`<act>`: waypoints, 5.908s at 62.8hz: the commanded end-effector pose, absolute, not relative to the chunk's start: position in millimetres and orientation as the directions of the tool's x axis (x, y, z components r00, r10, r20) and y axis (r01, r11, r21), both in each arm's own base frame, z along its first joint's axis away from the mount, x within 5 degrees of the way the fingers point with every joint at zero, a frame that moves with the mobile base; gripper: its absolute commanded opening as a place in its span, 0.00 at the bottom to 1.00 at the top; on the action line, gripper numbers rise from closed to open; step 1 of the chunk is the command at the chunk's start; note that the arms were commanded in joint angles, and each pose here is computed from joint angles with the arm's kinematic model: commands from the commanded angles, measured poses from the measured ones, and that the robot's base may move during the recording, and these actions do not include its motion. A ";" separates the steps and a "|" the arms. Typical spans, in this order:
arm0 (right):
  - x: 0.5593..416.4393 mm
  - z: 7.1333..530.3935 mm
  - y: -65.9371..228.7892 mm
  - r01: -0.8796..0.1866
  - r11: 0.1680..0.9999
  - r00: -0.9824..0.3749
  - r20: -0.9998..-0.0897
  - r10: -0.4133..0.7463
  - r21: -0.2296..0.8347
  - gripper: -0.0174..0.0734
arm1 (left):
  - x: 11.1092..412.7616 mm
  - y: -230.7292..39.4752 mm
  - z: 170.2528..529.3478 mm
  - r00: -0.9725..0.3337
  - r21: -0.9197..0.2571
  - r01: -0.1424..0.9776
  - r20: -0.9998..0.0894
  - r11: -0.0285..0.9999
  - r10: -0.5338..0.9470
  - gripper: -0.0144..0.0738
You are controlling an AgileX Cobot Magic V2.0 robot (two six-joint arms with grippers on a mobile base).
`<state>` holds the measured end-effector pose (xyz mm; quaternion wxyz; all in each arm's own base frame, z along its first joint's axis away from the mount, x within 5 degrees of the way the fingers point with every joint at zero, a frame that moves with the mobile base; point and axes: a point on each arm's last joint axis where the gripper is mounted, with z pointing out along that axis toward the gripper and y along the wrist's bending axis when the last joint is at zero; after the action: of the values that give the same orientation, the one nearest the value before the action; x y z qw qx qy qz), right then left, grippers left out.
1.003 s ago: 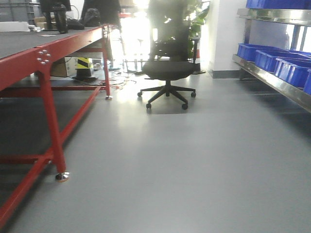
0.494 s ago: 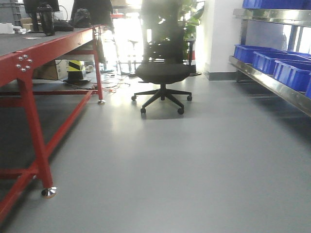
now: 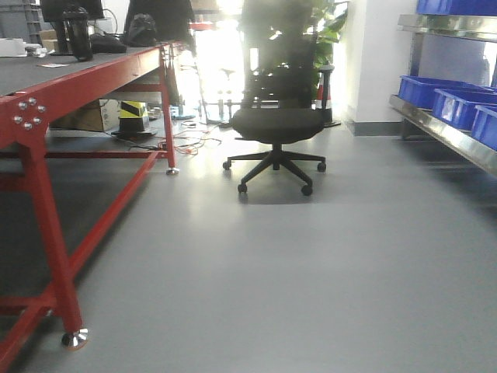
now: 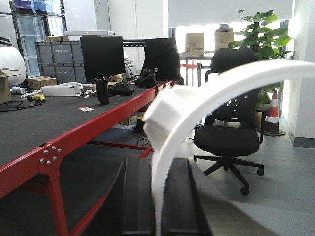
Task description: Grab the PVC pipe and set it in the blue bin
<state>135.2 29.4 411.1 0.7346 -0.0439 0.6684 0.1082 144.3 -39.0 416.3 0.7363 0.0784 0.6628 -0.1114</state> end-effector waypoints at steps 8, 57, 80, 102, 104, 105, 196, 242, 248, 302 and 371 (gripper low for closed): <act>135.0 412.6 29.5 -0.220 0.973 0.109 -0.990 0.092 0.066 0.01 | 142.7 -38.6 420.1 0.129 -0.044 0.269 -0.988 0.962 -0.081 0.04; 135.0 412.6 29.5 -0.220 0.973 0.109 -0.990 0.092 0.066 0.01 | 142.7 -38.6 420.1 0.129 -0.044 0.269 -0.988 0.962 -0.081 0.04; 134.9 412.8 29.5 -0.220 0.973 0.110 -0.990 0.092 0.066 0.01 | 143.4 -38.8 419.7 0.127 -0.044 0.269 -0.989 0.962 -0.080 0.04; 134.9 413.2 29.6 -0.221 0.973 0.115 -0.989 0.093 0.066 0.01 | 143.4 -38.8 419.7 0.127 -0.044 0.269 -0.989 0.962 -0.080 0.04; 134.9 413.2 29.6 -0.221 0.973 0.115 -0.989 0.093 0.066 0.01 | 143.4 -38.8 419.7 0.127 -0.044 0.269 -0.989 0.962 -0.080 0.04; 134.9 413.2 29.6 -0.221 0.973 0.115 -0.989 0.093 0.066 0.01 | 143.4 -38.8 419.7 0.127 -0.044 0.269 -0.989 0.962 -0.080 0.04; 134.9 413.2 29.6 -0.221 0.973 0.115 -0.989 0.093 0.066 0.01 | 143.4 -38.8 419.7 0.127 -0.044 0.269 -0.989 0.962 -0.080 0.04; 134.8 413.4 29.6 -0.221 0.973 0.117 -0.989 0.094 0.066 0.01 | 143.4 -38.8 419.7 0.127 -0.044 0.269 -0.989 0.962 -0.080 0.04; 134.8 413.4 29.6 -0.221 0.973 0.117 -0.989 0.094 0.066 0.01 | 143.4 -38.8 419.7 0.127 -0.044 0.269 -0.989 0.962 -0.080 0.04; 134.8 413.4 29.6 -0.221 0.973 0.117 -0.989 0.094 0.066 0.01 | 143.4 -38.8 419.7 0.127 -0.044 0.269 -0.989 0.962 -0.080 0.04; 134.8 413.4 29.6 -0.221 0.973 0.117 -0.989 0.094 0.066 0.01 | 143.3 -38.6 420.7 0.137 -0.044 0.268 -0.987 0.962 -0.083 0.04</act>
<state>135.2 29.4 411.7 0.7367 -0.0445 0.6660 0.1079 144.3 -39.0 416.3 0.7363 0.0784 0.6628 -0.1114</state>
